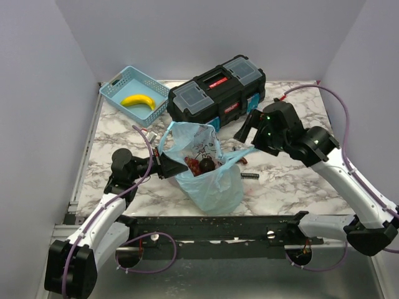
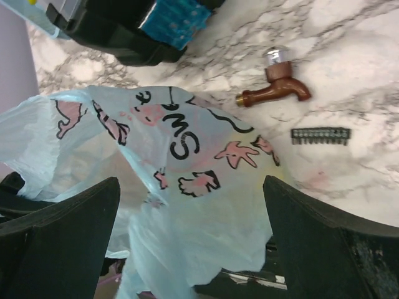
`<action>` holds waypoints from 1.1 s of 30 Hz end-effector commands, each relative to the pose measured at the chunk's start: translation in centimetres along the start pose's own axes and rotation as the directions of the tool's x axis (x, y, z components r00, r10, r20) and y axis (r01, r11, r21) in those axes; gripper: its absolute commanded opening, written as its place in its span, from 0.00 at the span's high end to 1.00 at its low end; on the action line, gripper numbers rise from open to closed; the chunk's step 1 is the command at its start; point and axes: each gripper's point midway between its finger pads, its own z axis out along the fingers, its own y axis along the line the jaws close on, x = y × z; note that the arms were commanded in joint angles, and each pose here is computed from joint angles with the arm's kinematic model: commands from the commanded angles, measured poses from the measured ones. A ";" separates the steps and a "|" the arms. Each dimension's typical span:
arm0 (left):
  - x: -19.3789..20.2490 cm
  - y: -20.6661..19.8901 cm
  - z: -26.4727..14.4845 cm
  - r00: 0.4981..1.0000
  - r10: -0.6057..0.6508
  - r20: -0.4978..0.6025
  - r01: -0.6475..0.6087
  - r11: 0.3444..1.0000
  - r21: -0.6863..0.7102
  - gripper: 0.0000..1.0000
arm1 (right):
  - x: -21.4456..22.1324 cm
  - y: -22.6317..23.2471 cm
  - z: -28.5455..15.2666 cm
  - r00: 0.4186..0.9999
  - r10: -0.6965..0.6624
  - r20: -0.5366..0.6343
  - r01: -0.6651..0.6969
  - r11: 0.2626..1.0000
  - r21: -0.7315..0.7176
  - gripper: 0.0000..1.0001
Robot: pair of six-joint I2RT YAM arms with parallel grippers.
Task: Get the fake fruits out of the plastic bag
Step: Adjust the plastic bag at the center of the board.
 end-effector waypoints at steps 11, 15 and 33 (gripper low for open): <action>0.0 0.6 0.0 1.000 0.022 -0.013 -0.022 0.998 -0.053 1.00 | 7.7 4.0 -4.8 0.985 0.029 -0.169 -0.061 0.981 -0.185 0.00; -0.1 0.1 -0.1 0.999 0.034 -0.008 -0.034 0.998 -0.051 1.00 | 11.1 6.8 -3.5 0.990 -0.055 -0.133 0.033 0.986 -0.160 0.00; -1.4 -1.4 -0.4 0.997 -0.007 0.076 0.011 0.999 -0.050 1.00 | 10.8 0.2 2.6 0.983 0.125 0.135 -0.141 0.983 0.120 0.87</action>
